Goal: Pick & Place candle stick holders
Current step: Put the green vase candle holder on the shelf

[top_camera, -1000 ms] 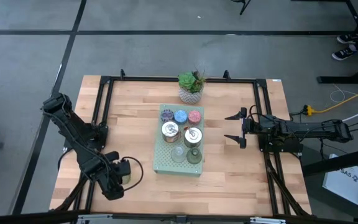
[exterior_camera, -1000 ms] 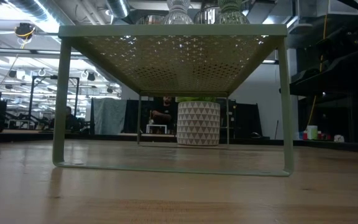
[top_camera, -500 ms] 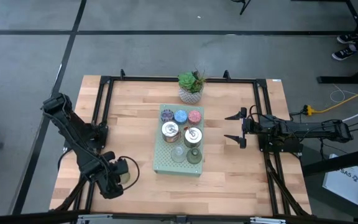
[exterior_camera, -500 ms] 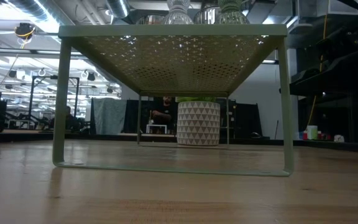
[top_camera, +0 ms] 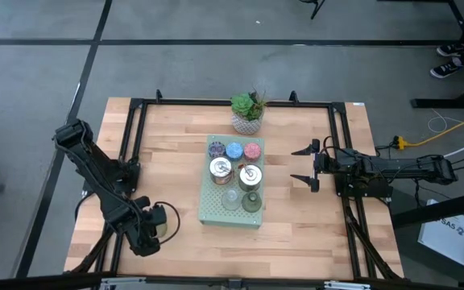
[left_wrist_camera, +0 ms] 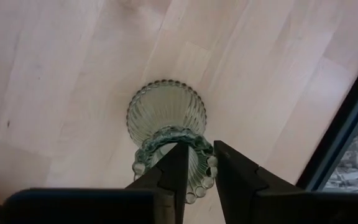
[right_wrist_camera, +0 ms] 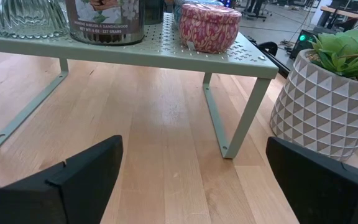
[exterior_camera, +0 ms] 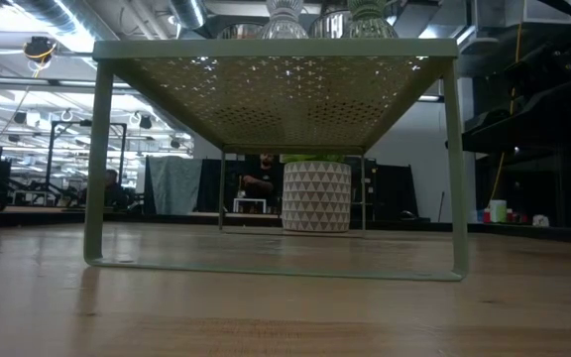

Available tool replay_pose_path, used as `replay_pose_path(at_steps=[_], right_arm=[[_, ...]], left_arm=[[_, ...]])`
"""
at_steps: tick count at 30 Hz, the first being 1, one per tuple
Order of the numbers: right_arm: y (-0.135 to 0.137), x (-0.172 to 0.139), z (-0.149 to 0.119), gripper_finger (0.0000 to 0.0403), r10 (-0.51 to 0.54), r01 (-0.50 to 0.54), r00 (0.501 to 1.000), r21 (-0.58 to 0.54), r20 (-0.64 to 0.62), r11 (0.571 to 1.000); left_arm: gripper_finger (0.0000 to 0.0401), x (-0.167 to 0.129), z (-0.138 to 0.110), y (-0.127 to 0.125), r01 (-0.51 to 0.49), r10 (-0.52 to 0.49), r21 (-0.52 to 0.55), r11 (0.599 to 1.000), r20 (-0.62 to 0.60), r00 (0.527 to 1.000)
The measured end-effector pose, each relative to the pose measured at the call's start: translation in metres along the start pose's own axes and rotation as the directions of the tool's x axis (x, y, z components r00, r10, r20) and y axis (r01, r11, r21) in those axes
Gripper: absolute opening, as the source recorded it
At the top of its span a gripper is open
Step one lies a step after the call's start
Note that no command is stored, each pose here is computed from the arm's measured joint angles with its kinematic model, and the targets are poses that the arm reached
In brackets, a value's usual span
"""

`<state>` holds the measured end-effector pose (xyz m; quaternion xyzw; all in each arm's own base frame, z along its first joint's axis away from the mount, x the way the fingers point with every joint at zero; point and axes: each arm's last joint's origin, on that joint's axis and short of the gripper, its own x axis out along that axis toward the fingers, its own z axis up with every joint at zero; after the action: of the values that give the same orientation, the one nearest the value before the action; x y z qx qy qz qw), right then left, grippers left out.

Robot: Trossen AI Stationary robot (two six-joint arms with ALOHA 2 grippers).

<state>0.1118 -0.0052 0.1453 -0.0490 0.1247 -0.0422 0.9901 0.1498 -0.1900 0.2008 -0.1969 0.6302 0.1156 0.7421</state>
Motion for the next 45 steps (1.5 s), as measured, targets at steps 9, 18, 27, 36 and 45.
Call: replay_pose_path(at_steps=[9, 18, 27, 36, 45], right_arm=[[0.0, 0.0, 0.0, 0.0399, 0.0, 0.0, 1.0, 0.0, 0.0, 1.0], [0.0, 0.0, 0.0, 0.0399, 0.0, 0.0, 1.0, 0.0, 0.0, 1.0], [0.0, 0.0, 0.0, 0.0399, 0.0, 0.0, 1.0, 0.0, 0.0, 1.0], [0.0, 0.0, 0.0, 0.0399, 0.0, 0.0, 1.0, 0.0, 0.0, 1.0], [0.0, 0.0, 0.0, 0.0399, 0.0, 0.0, 1.0, 0.0, 0.0, 1.0]], left_arm=[[0.0037, 0.001, 0.001, -0.003, 0.03, -0.031, 0.072, 0.997, 0.003, 1.0], [0.0022, -0.023, 0.008, -0.015, 0.005, -0.022, 0.187, 0.982, 0.089, 0.996], [0.0018, -0.069, 0.025, -0.024, -0.036, -0.013, 0.285, 0.958, 0.169, 0.986], [0.0018, -0.096, 0.053, -0.026, -0.029, -0.057, 0.401, 0.916, 0.202, 0.978], [0.0018, -0.126, 0.084, -0.019, -0.06, -0.086, 0.532, 0.845, 0.246, 0.965]])
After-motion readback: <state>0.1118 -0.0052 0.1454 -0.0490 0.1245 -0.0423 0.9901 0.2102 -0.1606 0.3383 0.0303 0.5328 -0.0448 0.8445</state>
